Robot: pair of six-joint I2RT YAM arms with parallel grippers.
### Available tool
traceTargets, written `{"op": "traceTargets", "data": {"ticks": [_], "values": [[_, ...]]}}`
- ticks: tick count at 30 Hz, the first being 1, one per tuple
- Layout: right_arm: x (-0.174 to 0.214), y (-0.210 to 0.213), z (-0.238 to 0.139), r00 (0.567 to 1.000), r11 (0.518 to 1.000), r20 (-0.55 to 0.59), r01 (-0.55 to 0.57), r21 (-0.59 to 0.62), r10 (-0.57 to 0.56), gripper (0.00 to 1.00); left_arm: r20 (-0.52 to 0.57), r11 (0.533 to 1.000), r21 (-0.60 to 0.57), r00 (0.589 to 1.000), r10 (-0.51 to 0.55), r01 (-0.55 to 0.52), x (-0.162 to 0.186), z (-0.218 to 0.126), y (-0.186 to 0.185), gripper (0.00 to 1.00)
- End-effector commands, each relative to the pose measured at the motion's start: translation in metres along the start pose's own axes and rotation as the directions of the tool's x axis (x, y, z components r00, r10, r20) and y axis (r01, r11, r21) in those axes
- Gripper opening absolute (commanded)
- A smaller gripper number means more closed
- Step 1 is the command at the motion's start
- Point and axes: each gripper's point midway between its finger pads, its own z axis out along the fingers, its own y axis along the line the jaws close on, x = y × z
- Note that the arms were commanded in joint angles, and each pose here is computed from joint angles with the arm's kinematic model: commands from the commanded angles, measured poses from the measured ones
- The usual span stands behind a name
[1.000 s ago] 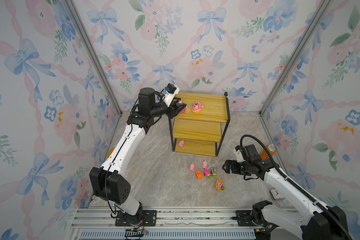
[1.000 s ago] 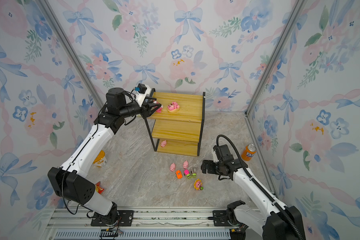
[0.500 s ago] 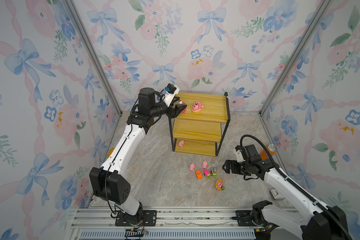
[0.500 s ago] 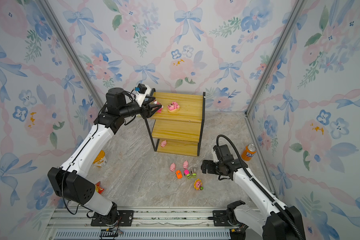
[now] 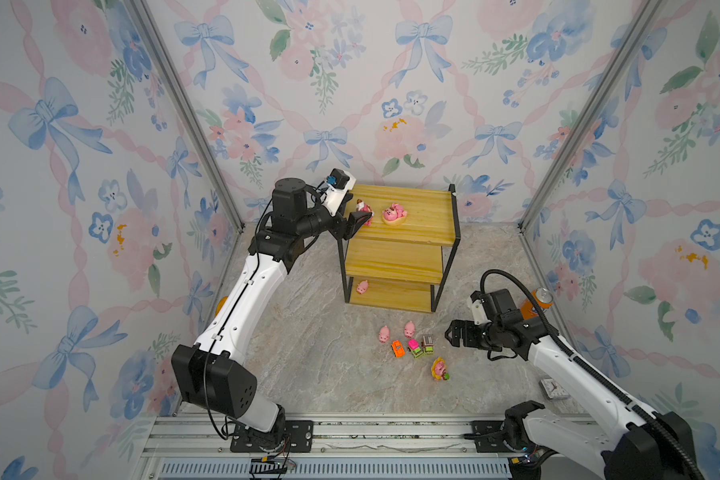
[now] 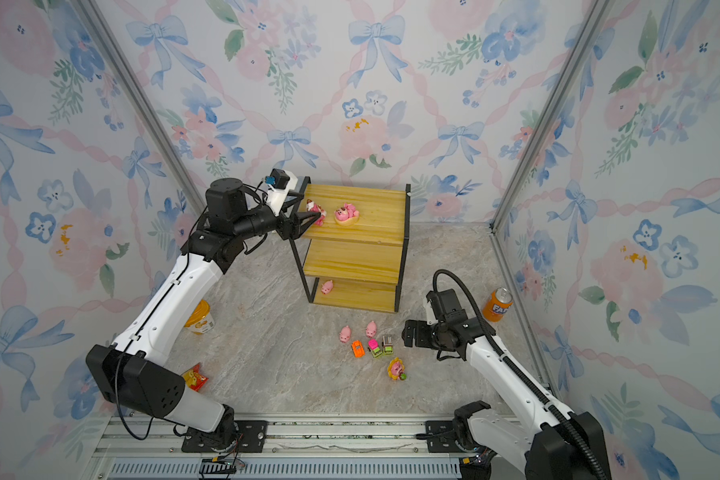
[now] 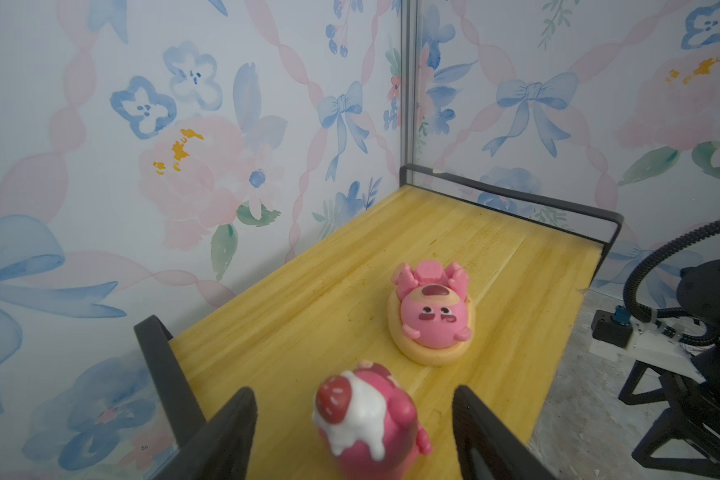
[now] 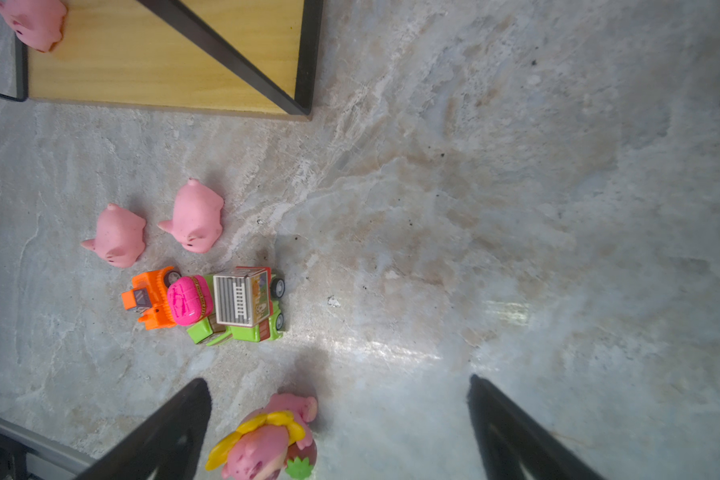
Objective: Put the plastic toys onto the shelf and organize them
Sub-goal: 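Open the left gripper to set the pink bear on the top shelf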
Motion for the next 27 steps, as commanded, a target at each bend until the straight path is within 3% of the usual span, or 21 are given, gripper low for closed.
{"op": "traceTargets", "data": {"ticks": [1, 9, 13, 22, 27], "values": [[0.003, -0.005, -0.001, 1.000, 1.000, -0.006, -0.006, 0.018, 0.006, 0.98, 0.030, 1.000, -0.027, 0.999, 0.011, -0.010, -0.017, -0.018, -0.008, 0.75], [0.002, -0.006, -0.005, 1.000, 1.000, 0.011, -0.022, 0.022, 0.022, 0.98, 0.074, 1.000, -0.008, 0.997, 0.022, -0.021, -0.033, -0.043, -0.036, 0.63], [0.005, -0.007, -0.007, 0.999, 0.999, 0.024, -0.040, 0.023, 0.039, 0.99, 0.063, 0.999, 0.034, 0.998, 0.017, -0.019, -0.020, -0.050, -0.064, 0.66], [0.013, -0.008, -0.012, 0.996, 0.996, 0.043, -0.080, 0.035, 0.078, 0.99, -0.090, 0.978, 0.179, 0.992, -0.094, 0.109, 0.059, -0.040, -0.143, 0.74], [0.017, -0.006, -0.011, 0.996, 0.995, 0.052, -0.079, 0.054, 0.076, 0.99, -0.154, 0.940, 0.246, 0.967, -0.202, 0.236, 0.105, -0.027, -0.178, 0.74]]}}
